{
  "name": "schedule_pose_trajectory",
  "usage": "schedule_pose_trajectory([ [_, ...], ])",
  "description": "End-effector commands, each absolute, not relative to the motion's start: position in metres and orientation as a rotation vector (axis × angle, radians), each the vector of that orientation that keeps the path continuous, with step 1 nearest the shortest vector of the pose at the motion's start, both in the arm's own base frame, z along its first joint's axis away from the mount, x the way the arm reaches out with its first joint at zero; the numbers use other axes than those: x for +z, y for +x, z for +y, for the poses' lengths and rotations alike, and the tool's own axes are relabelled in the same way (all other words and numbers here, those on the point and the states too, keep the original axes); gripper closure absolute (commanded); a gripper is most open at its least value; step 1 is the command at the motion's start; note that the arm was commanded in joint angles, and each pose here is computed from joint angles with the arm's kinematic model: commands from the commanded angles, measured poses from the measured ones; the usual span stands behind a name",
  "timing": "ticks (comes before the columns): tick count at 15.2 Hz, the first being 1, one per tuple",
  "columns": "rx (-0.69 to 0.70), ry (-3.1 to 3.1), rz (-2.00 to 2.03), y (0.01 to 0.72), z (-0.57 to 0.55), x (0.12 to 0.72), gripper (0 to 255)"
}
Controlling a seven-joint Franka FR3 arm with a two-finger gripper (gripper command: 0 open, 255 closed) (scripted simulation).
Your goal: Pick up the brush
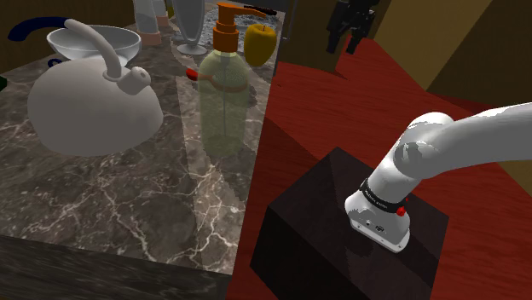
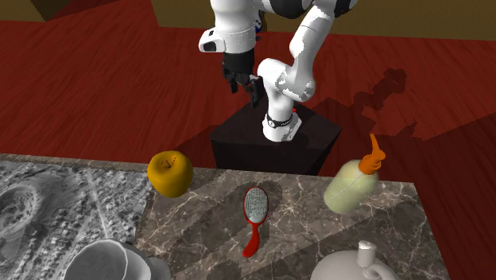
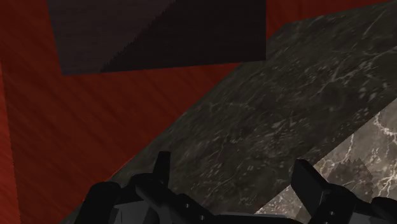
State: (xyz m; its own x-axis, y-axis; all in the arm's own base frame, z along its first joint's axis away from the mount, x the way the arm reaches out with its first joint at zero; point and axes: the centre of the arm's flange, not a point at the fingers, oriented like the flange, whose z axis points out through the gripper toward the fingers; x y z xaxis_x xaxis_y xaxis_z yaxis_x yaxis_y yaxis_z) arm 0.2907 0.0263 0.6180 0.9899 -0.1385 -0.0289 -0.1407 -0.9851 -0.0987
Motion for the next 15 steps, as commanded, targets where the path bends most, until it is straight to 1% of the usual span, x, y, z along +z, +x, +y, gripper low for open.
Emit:
schedule_pose_trajectory([
  [1,0.033,-3.033,0.213,0.291,0.026,0.618,0],
  [15,0.072,-3.023,-0.286,0.432,0.143,0.571,0],
])
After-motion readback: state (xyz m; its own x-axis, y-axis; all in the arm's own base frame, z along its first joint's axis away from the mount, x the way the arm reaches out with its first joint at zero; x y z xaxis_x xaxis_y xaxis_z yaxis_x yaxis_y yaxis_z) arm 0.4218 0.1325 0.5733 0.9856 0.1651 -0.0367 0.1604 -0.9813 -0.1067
